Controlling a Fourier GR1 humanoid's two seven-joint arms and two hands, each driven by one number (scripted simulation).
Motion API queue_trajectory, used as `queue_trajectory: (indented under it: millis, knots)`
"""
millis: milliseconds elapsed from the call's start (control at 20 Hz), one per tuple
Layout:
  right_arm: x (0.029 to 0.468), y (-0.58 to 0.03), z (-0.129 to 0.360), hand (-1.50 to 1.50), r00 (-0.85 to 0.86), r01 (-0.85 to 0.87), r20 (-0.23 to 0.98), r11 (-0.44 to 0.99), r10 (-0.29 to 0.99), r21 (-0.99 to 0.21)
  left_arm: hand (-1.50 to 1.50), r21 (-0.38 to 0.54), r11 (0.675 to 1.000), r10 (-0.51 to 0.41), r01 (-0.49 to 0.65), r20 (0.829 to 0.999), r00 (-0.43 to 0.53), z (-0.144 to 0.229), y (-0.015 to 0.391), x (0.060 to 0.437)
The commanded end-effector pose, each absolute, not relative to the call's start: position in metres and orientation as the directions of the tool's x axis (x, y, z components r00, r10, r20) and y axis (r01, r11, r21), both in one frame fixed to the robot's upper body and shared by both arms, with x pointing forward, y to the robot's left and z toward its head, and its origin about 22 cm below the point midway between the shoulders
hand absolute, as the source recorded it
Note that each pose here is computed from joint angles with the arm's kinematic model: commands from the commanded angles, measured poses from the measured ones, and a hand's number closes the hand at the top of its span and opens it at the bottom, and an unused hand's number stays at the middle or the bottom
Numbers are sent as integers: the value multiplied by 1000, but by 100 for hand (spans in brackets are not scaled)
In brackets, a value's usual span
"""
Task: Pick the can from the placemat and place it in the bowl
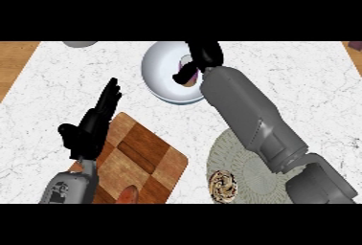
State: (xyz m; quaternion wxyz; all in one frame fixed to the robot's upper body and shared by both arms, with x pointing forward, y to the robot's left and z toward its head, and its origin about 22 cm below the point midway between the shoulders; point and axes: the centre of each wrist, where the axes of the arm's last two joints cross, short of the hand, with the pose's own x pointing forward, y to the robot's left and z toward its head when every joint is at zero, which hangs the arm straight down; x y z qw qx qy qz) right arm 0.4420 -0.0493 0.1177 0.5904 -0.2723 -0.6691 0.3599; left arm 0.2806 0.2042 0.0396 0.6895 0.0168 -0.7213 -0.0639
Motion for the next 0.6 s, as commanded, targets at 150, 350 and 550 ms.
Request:
queue_trajectory:
  millis: [150,350,550]
  knots:
    - [436,-56,95,-150,-276,-78,750,764,601,-641,0,100,993,-98,62,995,-35,23,202,270]
    - [443,-47,131,-150,-345,40,776,834,528,-550,0,108,993,-106,54,994,-38,20,196,269]
    - [448,-66,135,-150,-290,50,837,881,464,-471,0,124,992,-122,32,992,-44,30,224,259]
